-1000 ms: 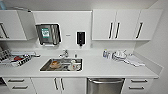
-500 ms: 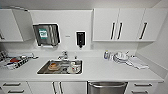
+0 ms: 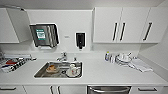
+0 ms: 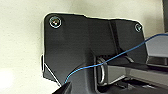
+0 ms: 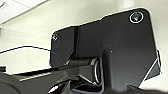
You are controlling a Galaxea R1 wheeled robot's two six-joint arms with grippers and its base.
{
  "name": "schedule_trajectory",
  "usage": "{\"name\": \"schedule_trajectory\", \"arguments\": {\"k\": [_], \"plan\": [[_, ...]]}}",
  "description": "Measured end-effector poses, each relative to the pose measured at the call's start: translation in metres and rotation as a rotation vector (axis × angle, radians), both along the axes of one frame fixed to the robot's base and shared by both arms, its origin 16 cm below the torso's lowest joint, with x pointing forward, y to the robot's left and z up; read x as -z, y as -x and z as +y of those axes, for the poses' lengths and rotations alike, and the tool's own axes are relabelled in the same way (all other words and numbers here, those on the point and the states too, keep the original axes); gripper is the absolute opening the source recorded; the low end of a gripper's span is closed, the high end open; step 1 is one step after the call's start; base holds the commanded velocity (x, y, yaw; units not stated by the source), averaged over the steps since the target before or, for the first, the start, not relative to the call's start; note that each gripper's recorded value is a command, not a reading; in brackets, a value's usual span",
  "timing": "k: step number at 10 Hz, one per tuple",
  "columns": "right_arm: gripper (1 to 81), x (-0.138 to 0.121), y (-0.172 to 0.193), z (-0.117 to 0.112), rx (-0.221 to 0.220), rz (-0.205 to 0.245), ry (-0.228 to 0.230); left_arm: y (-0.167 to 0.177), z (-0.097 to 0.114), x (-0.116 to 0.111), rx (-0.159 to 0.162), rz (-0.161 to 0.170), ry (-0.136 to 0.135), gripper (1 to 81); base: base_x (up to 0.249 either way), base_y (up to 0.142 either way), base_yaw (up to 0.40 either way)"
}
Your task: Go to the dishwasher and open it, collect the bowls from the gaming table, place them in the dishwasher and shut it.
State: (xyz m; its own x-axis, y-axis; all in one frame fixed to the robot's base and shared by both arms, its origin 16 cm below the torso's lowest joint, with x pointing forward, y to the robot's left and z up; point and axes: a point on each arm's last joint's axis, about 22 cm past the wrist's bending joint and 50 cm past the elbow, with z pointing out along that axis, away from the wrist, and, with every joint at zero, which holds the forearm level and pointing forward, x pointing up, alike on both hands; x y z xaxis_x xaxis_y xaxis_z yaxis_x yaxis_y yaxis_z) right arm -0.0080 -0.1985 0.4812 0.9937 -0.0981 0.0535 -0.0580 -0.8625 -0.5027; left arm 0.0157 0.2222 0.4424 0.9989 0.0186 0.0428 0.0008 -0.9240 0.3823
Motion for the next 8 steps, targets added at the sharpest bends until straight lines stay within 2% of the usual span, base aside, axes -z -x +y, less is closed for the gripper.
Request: {"name": "schedule_trajectory", "arguments": {"k": [2,6,8], "plan": [[81.1,0.000,-0.004,0.000,0.001,-0.004,0.002,-0.004,0.001,0.000,-0.002,-0.006,-0.002,81.1,0.035,0.000,0.000],[81.1,0.003,0.003,-0.007,0.003,0.002,0.015,0.002,0.001,0.000,0.000,0.003,-0.002,81.1,0.000,0.000,0.000],[81.1,0.001,0.001,-0.019,0.006,0.001,0.024,0.000,0.008,-0.004,-0.001,0.002,0.007,81.1,0.000,0.000,0.000]]}}
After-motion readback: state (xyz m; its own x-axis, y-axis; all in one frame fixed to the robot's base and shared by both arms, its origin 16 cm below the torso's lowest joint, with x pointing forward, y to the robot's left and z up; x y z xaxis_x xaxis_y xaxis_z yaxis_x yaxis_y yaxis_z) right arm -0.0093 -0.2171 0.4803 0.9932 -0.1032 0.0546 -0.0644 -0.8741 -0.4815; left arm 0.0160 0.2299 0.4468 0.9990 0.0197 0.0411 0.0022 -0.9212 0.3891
